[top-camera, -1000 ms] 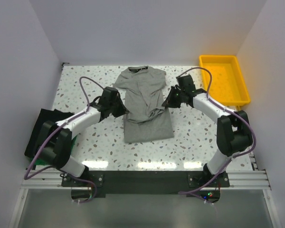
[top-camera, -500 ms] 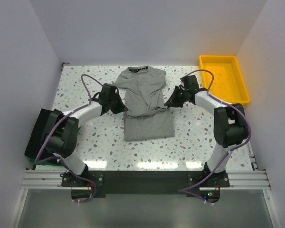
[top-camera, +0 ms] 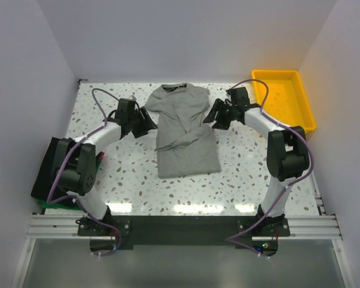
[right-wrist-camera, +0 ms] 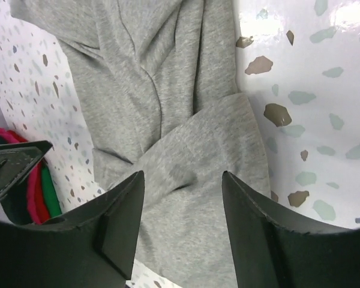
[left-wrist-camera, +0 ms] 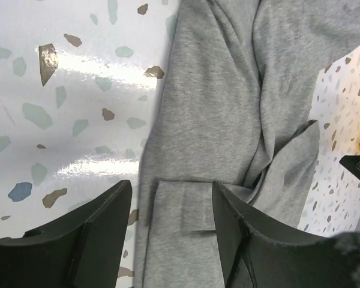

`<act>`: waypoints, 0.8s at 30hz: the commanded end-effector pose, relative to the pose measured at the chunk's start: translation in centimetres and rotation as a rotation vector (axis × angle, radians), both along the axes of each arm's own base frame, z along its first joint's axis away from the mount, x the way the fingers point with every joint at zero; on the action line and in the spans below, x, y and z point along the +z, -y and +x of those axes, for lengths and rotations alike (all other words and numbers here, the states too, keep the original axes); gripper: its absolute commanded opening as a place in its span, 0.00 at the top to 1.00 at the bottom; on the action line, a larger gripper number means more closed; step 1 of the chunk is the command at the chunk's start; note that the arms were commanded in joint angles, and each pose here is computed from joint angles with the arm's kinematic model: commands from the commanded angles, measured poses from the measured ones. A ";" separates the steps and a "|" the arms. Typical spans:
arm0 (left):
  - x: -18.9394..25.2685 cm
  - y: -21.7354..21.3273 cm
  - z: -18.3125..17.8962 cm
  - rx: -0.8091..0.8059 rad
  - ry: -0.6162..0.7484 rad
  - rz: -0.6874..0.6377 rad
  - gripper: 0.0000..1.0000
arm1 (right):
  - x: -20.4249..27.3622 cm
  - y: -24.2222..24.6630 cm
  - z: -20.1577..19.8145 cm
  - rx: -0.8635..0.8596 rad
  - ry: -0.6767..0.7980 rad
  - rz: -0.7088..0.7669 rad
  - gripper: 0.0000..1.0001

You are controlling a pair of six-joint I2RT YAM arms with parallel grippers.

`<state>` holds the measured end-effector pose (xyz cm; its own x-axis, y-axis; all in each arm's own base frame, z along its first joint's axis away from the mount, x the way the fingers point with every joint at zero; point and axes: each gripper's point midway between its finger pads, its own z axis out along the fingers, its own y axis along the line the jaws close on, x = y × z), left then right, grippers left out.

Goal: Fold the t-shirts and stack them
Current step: Fold the tshirt

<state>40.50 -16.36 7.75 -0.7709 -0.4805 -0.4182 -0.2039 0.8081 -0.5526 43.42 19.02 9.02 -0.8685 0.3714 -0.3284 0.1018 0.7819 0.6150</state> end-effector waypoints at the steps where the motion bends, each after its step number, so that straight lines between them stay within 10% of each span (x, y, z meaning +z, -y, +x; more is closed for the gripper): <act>1: 4.5 0.3 0.3 -0.052 0.121 -0.022 0.39 | 4.1 1.3 0.0 -0.015 0.123 -0.057 0.42; 12: 0.5 6.9 -8.2 -0.186 0.042 0.102 0.91 | 2.3 -2.5 -5.6 0.123 0.191 -0.255 0.41; 24: -2.6 10.2 -7.6 -0.240 -0.018 0.197 0.97 | -1.0 -5.8 -6.5 0.227 0.144 -0.312 0.44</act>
<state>30.08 -25.75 3.74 -0.8945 -0.1702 -0.4133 0.0007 0.9241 -0.3822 35.70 24.42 6.62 -0.8821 0.0509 -0.4683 -0.1392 0.9216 0.3623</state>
